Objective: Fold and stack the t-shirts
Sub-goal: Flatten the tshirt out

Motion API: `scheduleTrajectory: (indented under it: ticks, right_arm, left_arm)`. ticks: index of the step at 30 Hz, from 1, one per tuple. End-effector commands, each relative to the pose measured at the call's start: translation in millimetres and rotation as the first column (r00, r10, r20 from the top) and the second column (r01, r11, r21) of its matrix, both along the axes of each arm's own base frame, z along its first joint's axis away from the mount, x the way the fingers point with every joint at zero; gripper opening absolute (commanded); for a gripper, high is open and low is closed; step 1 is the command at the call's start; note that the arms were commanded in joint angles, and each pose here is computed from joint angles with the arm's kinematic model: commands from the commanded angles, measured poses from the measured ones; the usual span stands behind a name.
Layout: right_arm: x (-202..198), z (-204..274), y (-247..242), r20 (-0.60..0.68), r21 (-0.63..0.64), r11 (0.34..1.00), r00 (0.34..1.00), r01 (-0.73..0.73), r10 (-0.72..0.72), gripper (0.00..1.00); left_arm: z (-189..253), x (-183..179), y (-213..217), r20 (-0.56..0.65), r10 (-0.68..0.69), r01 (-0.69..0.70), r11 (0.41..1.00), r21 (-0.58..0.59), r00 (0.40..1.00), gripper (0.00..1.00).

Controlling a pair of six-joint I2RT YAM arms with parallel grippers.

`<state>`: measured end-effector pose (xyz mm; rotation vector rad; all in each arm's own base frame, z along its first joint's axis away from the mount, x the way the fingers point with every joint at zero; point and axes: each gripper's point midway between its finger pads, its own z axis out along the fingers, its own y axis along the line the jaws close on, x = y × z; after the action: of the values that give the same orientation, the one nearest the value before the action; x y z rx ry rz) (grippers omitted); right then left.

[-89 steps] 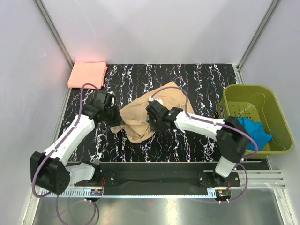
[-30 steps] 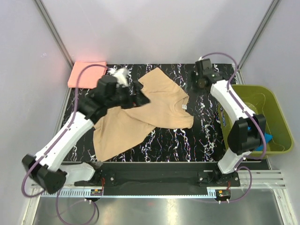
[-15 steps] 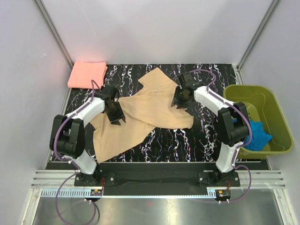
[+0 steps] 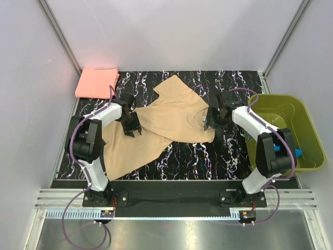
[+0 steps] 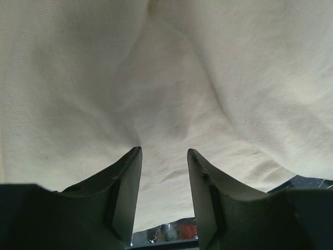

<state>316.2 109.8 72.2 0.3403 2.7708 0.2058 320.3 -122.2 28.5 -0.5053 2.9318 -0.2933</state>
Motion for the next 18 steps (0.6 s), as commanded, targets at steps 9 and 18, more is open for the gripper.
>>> scheduleTrajectory:
  ticks: [9, 18]
  right_arm:
    - [37.8, -40.2, 17.7, 0.032, 0.122, 0.992, 0.999, -0.042, 0.038, 0.63]
    - [-32.6, 52.9, 30.6, -0.076, 0.278, 0.960, 0.997, 0.037, -0.016, 0.00]
  left_arm:
    - [28.7, -16.5, 2.1, 0.127, -0.027, 0.031, 0.999, -0.032, 0.992, 0.47]
    - [44.7, -33.6, 17.2, 0.206, -0.042, 0.040, 0.999, 0.016, 0.978, 0.47]
